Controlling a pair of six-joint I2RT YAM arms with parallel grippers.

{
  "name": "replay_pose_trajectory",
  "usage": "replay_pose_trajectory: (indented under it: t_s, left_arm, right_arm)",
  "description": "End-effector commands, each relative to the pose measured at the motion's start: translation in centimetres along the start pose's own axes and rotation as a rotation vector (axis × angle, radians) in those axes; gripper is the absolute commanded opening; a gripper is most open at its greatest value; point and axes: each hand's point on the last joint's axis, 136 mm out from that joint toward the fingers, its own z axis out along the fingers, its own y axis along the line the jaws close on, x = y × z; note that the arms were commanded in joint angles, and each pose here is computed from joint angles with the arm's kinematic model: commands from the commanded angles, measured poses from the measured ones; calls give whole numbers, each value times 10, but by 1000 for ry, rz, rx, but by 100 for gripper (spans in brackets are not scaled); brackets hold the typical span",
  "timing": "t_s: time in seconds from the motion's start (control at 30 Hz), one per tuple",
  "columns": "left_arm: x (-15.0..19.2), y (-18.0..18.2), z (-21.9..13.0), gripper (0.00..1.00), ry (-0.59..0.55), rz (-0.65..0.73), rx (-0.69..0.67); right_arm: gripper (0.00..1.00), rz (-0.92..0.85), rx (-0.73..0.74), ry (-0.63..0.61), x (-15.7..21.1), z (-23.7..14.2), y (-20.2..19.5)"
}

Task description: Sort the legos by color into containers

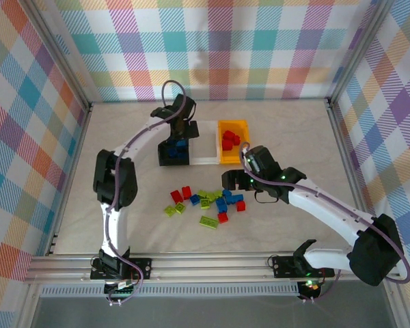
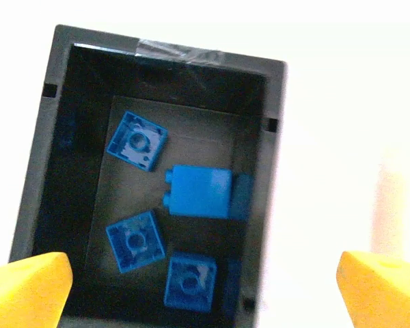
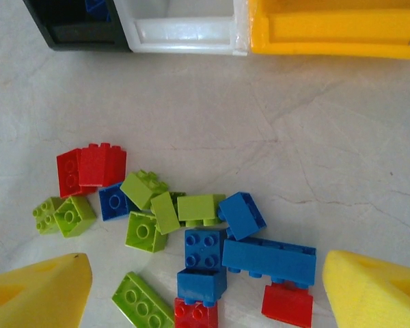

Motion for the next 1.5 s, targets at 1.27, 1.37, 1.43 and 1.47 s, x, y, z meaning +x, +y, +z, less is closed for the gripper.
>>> replay_pose_trajectory:
  t_s: [1.27,1.37,1.43,1.47]
  left_arm:
    - [160,152,-150,100,-93,-95,-44]
    - [160,152,-150,100,-92,-97,-41]
    - [159,152,-150,100,-91,-98,-37]
    - [159,152,-149,100,-90,-98,-37]
  right_arm:
    - [73,-716,114,583,152,98,56]
    - [70,-758,149,588,157,100,56]
    - [66,-785,163,586,159,102,57]
    - [65,-793,168,593,161,101,56]
